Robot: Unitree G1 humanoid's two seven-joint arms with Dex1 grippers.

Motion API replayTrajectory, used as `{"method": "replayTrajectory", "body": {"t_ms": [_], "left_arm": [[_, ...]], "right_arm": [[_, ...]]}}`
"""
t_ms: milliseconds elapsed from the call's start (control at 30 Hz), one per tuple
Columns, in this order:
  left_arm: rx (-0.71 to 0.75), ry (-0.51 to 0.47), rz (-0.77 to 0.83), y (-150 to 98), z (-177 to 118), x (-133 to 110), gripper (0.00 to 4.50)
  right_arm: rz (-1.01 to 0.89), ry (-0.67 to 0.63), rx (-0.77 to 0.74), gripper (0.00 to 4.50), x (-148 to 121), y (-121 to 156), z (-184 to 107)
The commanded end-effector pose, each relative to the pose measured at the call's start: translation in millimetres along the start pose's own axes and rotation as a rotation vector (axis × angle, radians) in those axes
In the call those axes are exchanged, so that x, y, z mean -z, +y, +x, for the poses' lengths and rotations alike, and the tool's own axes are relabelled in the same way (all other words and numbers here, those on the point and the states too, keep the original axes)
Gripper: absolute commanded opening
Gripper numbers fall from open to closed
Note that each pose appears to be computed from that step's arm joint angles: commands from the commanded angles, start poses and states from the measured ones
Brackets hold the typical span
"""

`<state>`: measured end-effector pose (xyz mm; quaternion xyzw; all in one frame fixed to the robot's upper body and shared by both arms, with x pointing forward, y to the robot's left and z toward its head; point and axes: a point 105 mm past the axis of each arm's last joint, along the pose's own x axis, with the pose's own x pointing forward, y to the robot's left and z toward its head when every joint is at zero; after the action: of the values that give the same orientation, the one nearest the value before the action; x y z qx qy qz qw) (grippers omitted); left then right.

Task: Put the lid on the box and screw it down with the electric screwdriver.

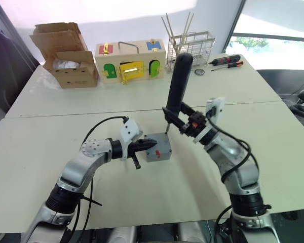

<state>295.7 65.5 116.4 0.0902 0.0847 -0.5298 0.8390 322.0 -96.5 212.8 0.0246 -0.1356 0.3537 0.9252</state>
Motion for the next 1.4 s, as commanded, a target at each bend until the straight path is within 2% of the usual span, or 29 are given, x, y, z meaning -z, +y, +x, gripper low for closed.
{"method": "replayTrajectory", "body": {"t_ms": [33,167,233,333,433,533,600,733,833,933,1233,1400], "left_arm": [[-0.003,0.062,-0.044,-3,-3,19,0.0],[0.033,0.061,-0.03,-8,-24,4,0.0],[0.03,0.044,-0.02,-3,-39,-12,0.0],[0.021,0.012,0.001,2,-50,-33,0.0],[0.066,-0.015,0.049,-5,-47,-51,0.0],[0.148,-0.02,0.075,-23,-40,-57,0.0],[0.19,-0.014,0.083,-33,-38,-57,0.0],[0.239,-0.012,0.088,-47,-35,-56,0.0],[0.31,0.007,0.091,-66,-30,-47,0.0],[0.335,0.022,0.086,-78,-27,-41,0.0],[0.335,0.033,0.064,-94,-32,-38,0.0],[0.3,0.055,0.046,-91,-33,-33,0.0]], "right_arm": [[-0.027,-0.187,-0.01,1.84,-66,1,-4],[0.116,-0.223,0.124,1.84,-95,-33,-9],[0.148,-0.147,0.193,1.84,-101,-56,-18],[0.187,-0.006,0.219,1.84,-103,-76,-33],[0.07,0.283,0.348,1.84,-87,-110,-65],[0.114,0.567,0.449,1.84,-64,-131,-106],[0.192,0.696,0.483,1.84,-53,-136,-130],[0.268,0.852,0.531,1.84,-42,-140,-162],[0.445,1.003,0.642,1.84,-14,-151,-198],[0.484,1.03,0.677,1.84,-3,-163,-209],[0.508,1.073,0.603,1.84,18,-174,-197],[0.492,1.079,0.618,1.84,35,-183,-188]]}}
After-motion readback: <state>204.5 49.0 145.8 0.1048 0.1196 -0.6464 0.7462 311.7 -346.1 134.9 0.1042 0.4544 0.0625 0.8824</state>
